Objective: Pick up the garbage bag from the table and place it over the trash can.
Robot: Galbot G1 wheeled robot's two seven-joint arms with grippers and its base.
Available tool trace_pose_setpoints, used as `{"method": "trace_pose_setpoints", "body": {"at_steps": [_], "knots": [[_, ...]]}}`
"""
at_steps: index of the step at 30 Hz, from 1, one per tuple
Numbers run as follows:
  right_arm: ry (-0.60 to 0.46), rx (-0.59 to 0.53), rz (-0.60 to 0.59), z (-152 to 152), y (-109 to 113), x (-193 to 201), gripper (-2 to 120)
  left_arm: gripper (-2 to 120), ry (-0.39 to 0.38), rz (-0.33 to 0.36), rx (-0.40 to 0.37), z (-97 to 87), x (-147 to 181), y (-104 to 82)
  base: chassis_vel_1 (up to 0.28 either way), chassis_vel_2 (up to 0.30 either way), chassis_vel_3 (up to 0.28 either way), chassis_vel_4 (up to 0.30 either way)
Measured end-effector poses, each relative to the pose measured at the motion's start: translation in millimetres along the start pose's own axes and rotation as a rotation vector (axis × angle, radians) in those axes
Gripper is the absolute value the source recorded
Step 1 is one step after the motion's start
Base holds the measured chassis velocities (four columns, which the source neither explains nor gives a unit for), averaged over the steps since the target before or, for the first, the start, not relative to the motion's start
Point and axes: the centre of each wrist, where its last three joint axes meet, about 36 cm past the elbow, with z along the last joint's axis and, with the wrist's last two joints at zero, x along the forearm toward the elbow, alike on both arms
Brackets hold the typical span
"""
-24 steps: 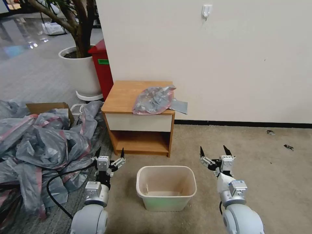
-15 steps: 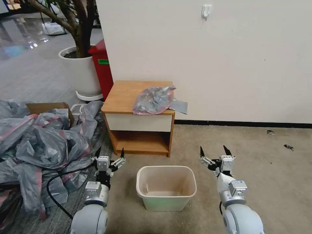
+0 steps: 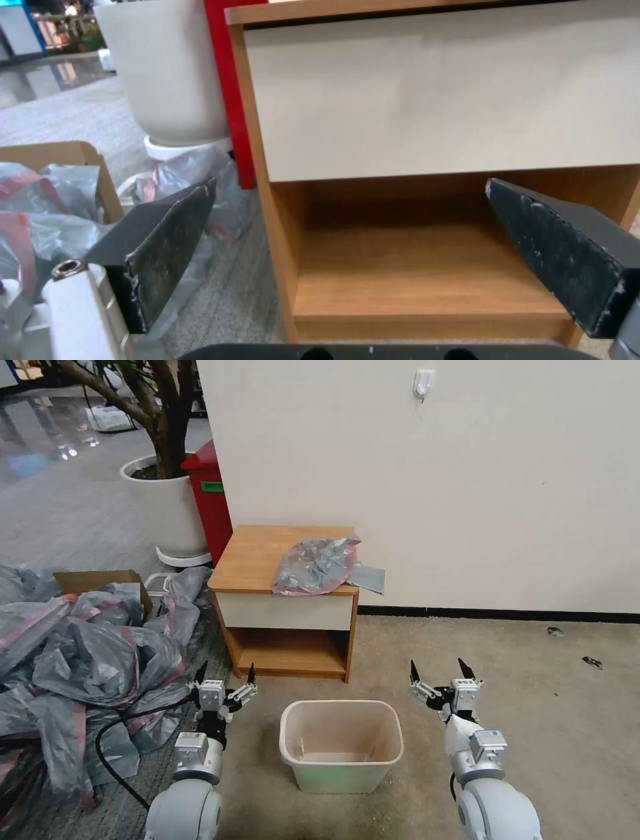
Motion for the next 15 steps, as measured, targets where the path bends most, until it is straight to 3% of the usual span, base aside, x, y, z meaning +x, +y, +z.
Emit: {"method": "trace_pose_setpoints", "body": {"at_steps": [10,15], "knots": [[0.000,-0.001,0.000,-0.4,0.0,0.5,100,100,-0.001,0.000,0.000,-0.8,0.8,0.3,0.000,0.000,0.000,0.000],[-0.013,-0.035,0.027,-20.2,-5.0,13.5,100,100,0.006,-0.013,0.008,-21.8,20.1,9.1,0.000,0.000,0.000,0.000]]}}
